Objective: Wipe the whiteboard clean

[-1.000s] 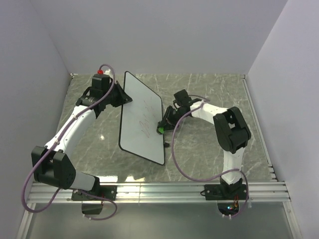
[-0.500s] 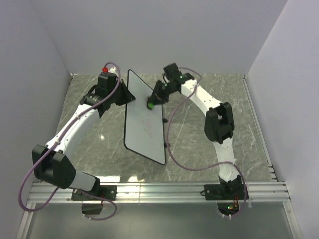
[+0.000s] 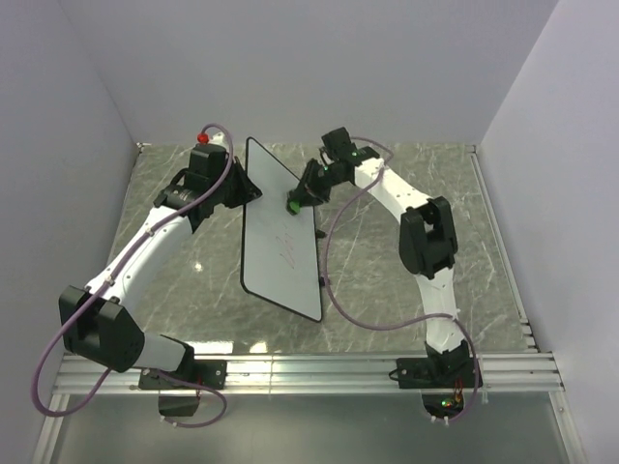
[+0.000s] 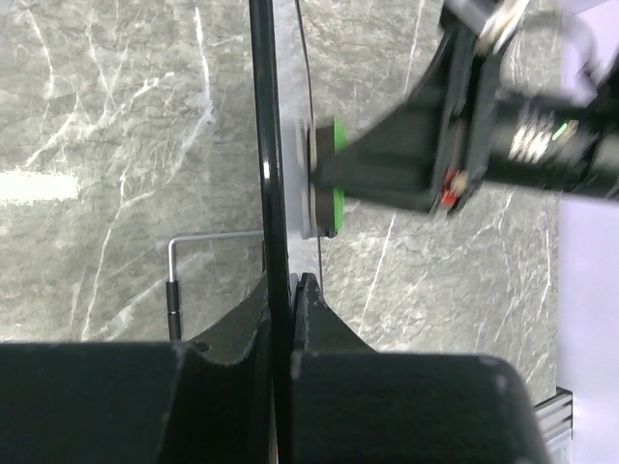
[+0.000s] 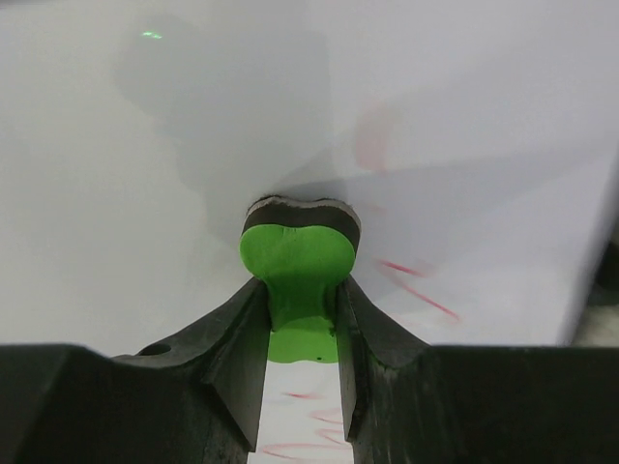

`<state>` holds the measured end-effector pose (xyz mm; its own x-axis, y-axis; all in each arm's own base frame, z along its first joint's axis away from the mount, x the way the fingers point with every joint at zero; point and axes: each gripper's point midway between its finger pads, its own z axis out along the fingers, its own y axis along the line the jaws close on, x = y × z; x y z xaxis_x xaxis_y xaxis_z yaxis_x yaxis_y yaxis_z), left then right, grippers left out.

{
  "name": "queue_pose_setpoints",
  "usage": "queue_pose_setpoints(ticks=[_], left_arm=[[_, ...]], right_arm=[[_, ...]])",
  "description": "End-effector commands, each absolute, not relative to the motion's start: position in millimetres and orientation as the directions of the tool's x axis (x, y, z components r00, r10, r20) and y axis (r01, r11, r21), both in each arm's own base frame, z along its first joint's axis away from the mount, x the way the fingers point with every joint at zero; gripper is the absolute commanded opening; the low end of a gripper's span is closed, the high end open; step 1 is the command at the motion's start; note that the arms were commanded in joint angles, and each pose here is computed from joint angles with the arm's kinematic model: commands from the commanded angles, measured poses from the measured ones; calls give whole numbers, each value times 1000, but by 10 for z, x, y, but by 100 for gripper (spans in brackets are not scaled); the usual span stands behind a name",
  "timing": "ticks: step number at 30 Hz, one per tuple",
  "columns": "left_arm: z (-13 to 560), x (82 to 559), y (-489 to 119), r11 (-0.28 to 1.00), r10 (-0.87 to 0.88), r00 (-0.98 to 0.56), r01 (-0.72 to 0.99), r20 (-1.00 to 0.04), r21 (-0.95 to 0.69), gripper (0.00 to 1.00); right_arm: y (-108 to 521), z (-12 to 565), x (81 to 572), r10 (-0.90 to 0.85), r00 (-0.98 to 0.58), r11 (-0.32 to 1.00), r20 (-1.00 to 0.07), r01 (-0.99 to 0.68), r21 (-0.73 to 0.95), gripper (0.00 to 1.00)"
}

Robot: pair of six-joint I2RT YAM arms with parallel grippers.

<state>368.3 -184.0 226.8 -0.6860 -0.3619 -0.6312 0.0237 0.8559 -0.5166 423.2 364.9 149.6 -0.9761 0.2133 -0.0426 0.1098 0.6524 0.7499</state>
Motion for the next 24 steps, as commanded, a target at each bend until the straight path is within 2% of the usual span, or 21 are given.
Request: queue_pose_setpoints(ticks=[1,2,4,5,9,16,19,24], left_arm=[[1064,2849,-2066,932,83,-898,224,-432,-286,0],[1063,2854,-2065,932,86,-897,226,-434,-284,0],[1072,2857,-2081,929,88,-896,231,-434,-290,0],[1075,2868,-2085,929,87,-895,231,-437,-289,0],[1067,2857,-2103,924,94,-896,242,-435,-298,0],[1008,2804,-2115,922,131,-901,264,-413,-284,0],[982,2773,-2135,919,153,-901,281,-405,-277,0],[960,2722,-2197,909,169,-903,298,-395,-291,0]], right_arm=[[3511,798,3702,144,-989,773,13,121,623,0],[3367,535,3541,152,-987,801,51,153,579,0],[3251,426,3438,161,-985,810,54,163,563,0],[3160,261,3280,165,-982,824,93,189,535,0],[3160,175,3205,181,-976,812,118,216,543,0],[3482,608,3705,202,-977,762,63,197,617,0],[3741,1069,4047,219,-976,699,10,163,696,0],[3947,1264,4371,264,-965,645,8,182,743,0]])
